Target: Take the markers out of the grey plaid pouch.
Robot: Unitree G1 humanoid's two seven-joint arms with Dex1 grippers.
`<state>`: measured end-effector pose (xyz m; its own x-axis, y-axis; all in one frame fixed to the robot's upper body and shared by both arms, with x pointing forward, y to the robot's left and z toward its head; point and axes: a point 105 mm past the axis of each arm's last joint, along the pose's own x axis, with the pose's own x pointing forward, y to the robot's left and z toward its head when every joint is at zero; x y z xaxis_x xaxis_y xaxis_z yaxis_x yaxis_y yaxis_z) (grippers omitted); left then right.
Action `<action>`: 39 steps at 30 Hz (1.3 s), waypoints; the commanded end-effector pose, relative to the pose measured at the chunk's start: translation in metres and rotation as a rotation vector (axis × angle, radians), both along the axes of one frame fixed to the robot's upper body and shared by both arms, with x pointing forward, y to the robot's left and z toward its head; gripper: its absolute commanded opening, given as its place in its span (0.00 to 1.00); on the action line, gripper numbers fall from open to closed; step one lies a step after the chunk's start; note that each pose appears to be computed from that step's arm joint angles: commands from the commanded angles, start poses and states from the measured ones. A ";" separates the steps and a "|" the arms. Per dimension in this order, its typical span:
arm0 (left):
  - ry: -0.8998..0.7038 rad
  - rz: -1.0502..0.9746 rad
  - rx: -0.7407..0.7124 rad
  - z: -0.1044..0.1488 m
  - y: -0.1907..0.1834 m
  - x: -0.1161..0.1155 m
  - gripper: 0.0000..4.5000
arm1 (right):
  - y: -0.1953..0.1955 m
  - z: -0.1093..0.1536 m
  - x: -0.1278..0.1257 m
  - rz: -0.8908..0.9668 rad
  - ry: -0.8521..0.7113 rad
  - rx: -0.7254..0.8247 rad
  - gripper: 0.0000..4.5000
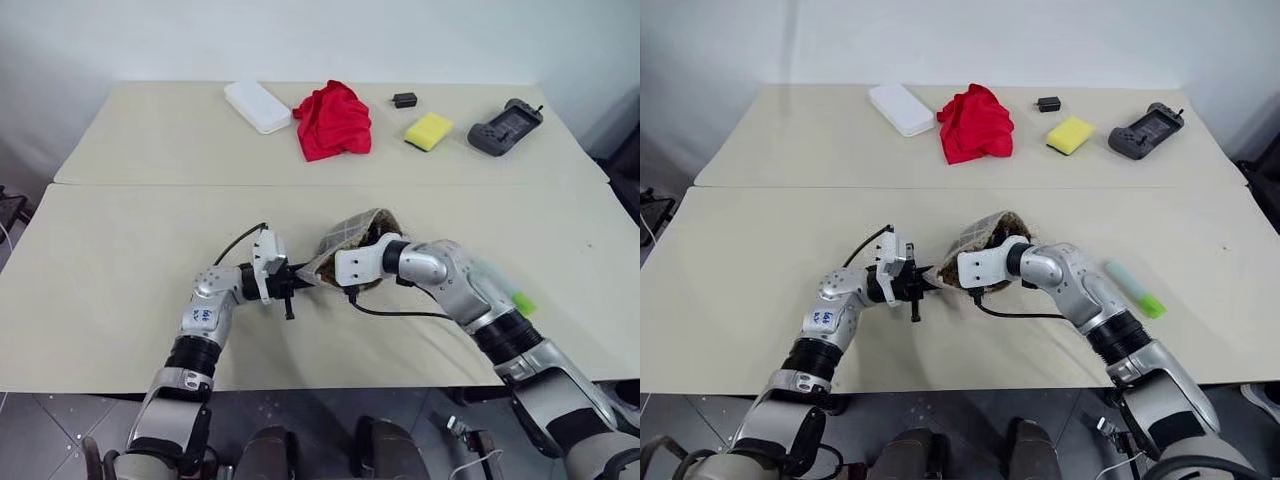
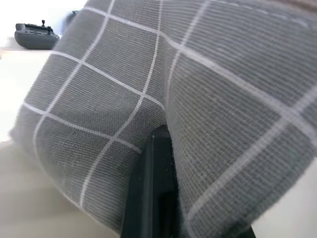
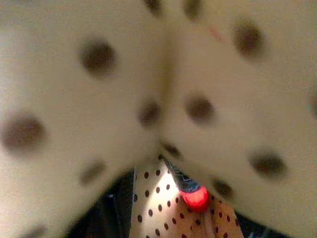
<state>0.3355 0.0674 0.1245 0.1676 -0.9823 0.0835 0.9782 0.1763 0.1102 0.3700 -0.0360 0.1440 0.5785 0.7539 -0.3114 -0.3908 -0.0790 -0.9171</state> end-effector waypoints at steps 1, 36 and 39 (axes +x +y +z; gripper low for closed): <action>-0.035 -0.066 -0.038 0.015 -0.013 -0.004 0.00 | 0.016 -0.014 -0.007 0.091 0.010 -0.039 0.57; -0.181 0.367 0.178 0.009 0.000 0.036 0.00 | -0.043 0.044 -0.009 -0.186 0.131 -0.059 0.13; -0.258 0.292 0.244 0.006 -0.010 0.025 0.00 | -0.044 0.051 0.000 -0.213 0.076 -0.050 0.13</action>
<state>0.3667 0.0617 0.1371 0.4695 -0.8828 -0.0157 0.8259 0.4328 0.3613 0.3660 -0.0837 0.1657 0.6499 0.5798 -0.4913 -0.5720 -0.0524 -0.8186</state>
